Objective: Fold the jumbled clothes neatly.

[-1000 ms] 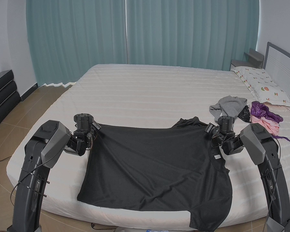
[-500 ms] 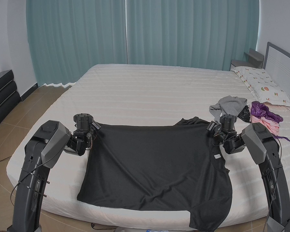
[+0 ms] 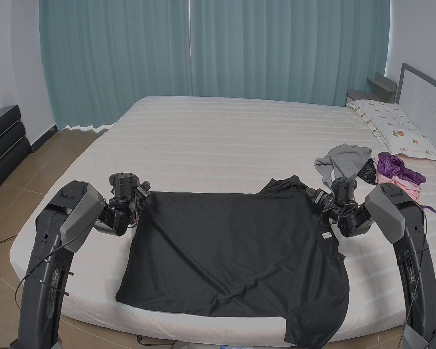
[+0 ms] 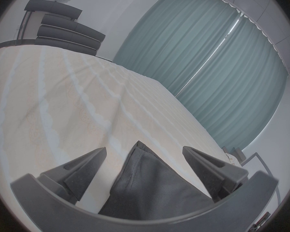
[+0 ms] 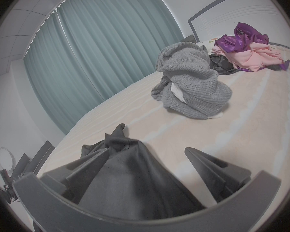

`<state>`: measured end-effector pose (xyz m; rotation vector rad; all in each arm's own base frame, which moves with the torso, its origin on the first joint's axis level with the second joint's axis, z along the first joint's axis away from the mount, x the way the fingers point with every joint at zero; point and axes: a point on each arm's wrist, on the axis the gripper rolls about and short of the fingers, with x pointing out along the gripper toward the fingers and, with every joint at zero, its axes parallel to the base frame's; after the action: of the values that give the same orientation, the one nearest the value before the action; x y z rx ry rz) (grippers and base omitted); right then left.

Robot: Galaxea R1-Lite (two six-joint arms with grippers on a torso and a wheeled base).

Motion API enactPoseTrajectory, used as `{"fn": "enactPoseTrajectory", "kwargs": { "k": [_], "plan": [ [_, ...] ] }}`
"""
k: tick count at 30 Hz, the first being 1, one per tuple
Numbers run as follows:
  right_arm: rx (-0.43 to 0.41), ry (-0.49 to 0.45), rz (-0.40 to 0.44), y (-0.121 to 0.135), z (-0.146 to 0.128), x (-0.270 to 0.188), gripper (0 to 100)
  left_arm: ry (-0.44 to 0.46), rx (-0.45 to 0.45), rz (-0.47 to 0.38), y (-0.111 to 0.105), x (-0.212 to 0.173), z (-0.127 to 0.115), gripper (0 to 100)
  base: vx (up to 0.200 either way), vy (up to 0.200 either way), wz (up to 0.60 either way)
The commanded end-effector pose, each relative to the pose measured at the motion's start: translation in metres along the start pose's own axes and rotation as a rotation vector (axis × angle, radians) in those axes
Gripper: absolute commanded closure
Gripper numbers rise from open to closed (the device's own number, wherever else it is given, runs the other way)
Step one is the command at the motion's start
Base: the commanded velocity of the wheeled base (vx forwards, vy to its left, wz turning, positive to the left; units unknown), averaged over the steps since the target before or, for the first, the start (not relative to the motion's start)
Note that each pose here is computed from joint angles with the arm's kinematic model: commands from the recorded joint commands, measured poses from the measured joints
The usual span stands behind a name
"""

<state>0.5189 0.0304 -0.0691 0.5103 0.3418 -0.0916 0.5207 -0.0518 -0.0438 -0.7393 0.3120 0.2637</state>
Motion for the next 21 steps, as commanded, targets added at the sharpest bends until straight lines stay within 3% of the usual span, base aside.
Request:
{"fn": "enactPoseTrajectory", "kwargs": {
  "k": [1,7,11,14,21],
  "plan": [
    [0.021,-0.014,0.062,0.017,0.044,-0.06,0,-0.002,-0.067,-0.006,-0.01,-0.028,0.02,0,0.0,0.0,0.0],
    [0.1,0.006,0.069,0.024,0.05,-0.128,0,0.044,-0.064,0.017,-0.014,-0.078,0.028,0,0.0,0.0,0.0],
    [0.167,0.061,0.035,0.018,0.034,-0.166,0,0.075,-0.065,0.01,-0.014,-0.115,0.022,0,0.0,0.0,0.0],
    [0.175,0.081,-0.009,0.006,0.019,-0.189,0,0.108,-0.074,0.021,-0.007,-0.142,0.019,0,0.0,0.0,0.0],
    [0.158,0.152,0.006,0.008,-0.001,-0.246,0,0.23,-0.17,0.031,0.008,-0.195,0.021,0,0.0,0.0,0.0]
  ]
}}
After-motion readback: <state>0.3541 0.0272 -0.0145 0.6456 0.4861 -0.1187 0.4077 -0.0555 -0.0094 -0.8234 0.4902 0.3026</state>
